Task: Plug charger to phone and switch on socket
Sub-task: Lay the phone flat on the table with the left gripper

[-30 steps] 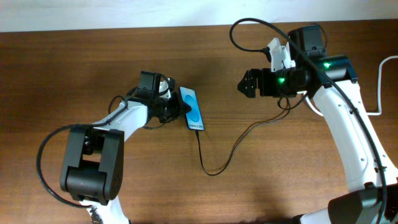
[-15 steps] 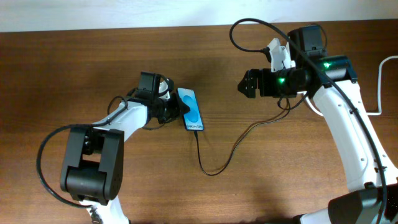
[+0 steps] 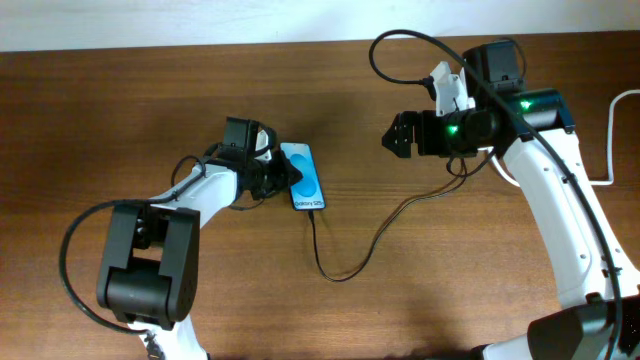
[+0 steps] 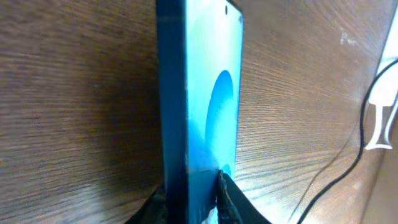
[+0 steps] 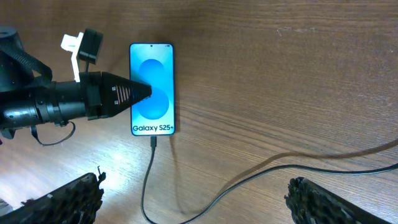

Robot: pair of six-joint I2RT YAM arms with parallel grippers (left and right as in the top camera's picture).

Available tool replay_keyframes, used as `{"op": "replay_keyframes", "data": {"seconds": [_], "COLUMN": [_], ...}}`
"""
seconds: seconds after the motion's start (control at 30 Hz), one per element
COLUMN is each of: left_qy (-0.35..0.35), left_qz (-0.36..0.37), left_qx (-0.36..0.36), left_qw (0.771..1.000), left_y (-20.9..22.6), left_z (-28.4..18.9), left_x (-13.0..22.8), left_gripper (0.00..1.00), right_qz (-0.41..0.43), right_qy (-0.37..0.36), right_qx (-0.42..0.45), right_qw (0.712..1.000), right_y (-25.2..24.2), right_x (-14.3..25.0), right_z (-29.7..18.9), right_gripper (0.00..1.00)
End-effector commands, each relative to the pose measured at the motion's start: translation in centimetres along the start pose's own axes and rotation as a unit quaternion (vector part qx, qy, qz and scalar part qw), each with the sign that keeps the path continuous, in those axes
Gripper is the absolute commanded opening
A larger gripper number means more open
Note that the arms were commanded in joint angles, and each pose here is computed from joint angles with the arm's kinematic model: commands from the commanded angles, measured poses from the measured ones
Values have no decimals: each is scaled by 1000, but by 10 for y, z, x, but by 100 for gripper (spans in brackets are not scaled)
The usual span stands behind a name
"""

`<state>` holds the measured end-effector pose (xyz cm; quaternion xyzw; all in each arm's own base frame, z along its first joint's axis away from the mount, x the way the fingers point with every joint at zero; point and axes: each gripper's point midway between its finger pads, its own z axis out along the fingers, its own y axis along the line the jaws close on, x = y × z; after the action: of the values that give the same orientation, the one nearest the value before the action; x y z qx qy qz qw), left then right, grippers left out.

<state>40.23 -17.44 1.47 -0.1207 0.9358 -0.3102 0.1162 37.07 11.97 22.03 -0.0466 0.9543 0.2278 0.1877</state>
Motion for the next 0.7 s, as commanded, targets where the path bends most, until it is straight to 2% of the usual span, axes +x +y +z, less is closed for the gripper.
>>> {"op": "replay_keyframes", "data": {"seconds": [0.0,0.37,0.57,0.67], "left_qy": [-6,32,31,34], "left_qz": [-15,-36,-41,-55], "left_qx": [-74,-92,-94,-101], "left_qw": [997,995,994,993], "left_y": [41,65,69,78], "left_z": [8,30,28,24], "left_x": [6,24,22,22], "left_gripper": [27,28,40,41], "right_qz": [-12,-12,-12,-12], "right_qy": [-19,-21,-23,-23], "right_qx": [1,15,25,25], "right_qw": [1000,1000,999,999], "right_y": [6,2,-2,-2], "right_x": [-6,-6,-7,-7], "right_z": [-12,-12,-12,-12], "right_gripper": [98,98,98,98]}}
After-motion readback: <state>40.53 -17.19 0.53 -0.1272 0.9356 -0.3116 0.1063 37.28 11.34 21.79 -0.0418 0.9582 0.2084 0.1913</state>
